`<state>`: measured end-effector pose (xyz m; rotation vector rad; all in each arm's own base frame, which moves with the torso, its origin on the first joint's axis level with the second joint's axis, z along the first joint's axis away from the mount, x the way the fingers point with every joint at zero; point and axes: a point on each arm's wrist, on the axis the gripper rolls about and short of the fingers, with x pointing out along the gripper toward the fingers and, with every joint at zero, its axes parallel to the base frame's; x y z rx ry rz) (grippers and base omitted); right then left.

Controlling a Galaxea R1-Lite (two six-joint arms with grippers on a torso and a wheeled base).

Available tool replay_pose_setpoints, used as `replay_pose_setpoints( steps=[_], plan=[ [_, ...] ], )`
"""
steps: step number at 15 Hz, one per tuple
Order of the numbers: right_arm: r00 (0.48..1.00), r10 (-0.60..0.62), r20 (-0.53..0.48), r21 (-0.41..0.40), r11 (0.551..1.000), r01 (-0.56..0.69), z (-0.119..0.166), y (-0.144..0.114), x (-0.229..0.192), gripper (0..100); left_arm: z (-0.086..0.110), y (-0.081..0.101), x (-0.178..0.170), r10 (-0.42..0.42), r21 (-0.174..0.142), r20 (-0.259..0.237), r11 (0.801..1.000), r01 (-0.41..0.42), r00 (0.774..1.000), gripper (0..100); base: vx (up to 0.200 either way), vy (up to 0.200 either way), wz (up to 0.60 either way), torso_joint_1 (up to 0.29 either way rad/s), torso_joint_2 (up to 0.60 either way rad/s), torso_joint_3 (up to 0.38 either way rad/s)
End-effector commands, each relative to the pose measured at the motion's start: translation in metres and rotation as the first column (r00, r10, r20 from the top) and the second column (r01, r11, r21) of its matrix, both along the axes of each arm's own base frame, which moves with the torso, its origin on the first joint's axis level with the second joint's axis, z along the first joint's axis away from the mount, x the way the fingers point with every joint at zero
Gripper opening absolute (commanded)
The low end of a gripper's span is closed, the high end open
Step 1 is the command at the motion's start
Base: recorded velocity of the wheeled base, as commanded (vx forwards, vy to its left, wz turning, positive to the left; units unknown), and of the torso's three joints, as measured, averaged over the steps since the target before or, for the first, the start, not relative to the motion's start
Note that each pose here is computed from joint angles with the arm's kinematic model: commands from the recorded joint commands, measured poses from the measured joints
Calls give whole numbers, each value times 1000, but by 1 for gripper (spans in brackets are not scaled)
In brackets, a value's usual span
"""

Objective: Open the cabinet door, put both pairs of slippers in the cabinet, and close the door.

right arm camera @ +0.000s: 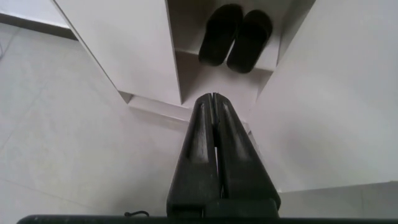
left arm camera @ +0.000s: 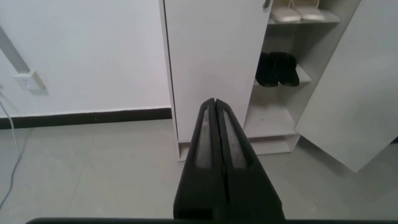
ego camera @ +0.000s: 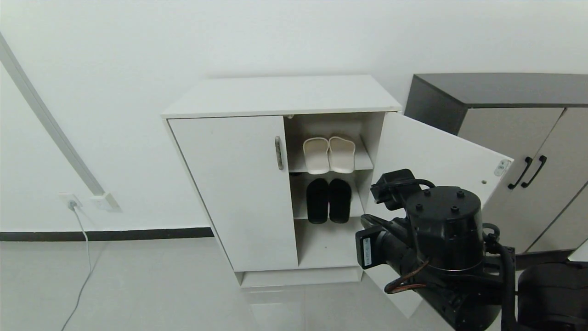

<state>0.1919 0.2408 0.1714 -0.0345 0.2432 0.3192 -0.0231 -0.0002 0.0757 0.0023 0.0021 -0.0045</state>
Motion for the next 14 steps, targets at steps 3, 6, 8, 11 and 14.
replay_pose_setpoints(
  steps=[3,6,8,11,14],
  plan=[
    [1000,0,-1,-2,1000,0,-1,0,0,0,0,0,0,0,1,-1,1000,0,1000,0,0,0,0,181,-492,-310],
    [1000,0,-1,-2,1000,0,-1,0,0,0,0,0,0,0,1,-1,1000,0,1000,0,0,0,0,193,-520,-320],
    [1000,0,1,1,1000,0,0,0,0,0,0,0,0,0,1,-1,1000,0,1000,0,0,0,0,210,-530,-315],
    [1000,-2,-1,-2,1000,2,-1,-1,0,0,0,0,0,0,1,-1,1000,0,1000,0,0,0,0,225,-553,-325],
    [1000,-2,-2,11,1000,2,0,-3,2,0,0,0,0,0,1,-1,1000,0,1000,0,0,0,0,255,-579,-330]
  ],
)
